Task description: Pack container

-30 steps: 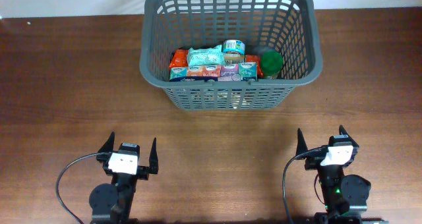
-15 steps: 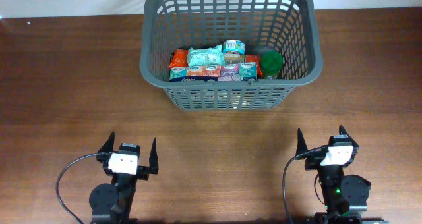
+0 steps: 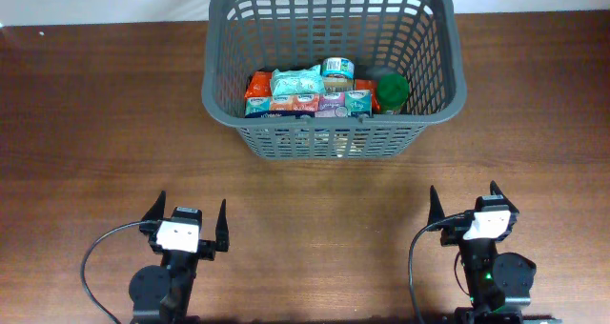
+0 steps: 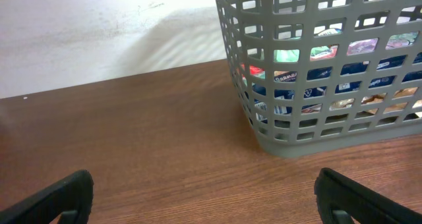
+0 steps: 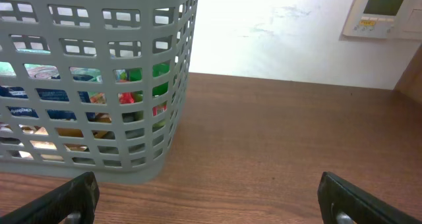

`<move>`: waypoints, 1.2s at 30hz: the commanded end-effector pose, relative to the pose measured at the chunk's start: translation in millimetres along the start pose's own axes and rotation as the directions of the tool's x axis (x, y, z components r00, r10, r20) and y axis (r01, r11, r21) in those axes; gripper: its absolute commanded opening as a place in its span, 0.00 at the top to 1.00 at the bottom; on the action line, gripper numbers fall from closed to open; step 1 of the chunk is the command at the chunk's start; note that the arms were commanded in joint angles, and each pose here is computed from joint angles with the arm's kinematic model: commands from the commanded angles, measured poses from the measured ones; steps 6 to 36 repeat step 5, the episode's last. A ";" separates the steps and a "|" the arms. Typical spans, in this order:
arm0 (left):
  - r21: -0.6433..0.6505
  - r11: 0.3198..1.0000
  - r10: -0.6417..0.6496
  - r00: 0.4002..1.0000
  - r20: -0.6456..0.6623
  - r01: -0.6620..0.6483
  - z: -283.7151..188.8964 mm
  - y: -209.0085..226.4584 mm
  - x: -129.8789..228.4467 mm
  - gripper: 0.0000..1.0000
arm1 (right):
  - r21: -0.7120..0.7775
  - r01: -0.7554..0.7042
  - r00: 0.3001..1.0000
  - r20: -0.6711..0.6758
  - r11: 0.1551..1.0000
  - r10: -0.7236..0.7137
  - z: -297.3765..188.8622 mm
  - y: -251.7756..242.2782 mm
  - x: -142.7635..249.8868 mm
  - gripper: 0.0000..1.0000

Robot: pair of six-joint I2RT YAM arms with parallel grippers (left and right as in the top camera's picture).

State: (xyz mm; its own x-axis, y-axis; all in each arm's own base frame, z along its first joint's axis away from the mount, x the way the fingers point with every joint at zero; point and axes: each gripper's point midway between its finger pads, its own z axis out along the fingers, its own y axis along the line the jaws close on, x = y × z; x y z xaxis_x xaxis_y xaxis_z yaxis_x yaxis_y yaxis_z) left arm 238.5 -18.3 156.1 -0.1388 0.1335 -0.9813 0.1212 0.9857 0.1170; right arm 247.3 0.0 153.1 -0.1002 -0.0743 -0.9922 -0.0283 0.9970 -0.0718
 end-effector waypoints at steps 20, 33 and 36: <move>0.007 1.000 -0.005 1.000 -0.001 0.005 0.7 -1.8 3.6 0.01 | 0.009 -0.001 1.000 -0.003 1.000 0.001 0.2 -0.9 2.8 0.01; 0.007 1.000 -0.005 1.000 -0.001 0.005 0.7 -1.8 3.6 0.01 | 0.009 -0.001 1.000 -0.003 1.000 0.001 0.2 -0.9 2.8 0.01; 0.007 1.000 -0.005 1.000 -0.001 0.005 0.7 -1.8 3.6 0.01 | 0.009 -0.001 1.000 -0.003 1.000 0.001 0.2 -0.9 2.8 0.01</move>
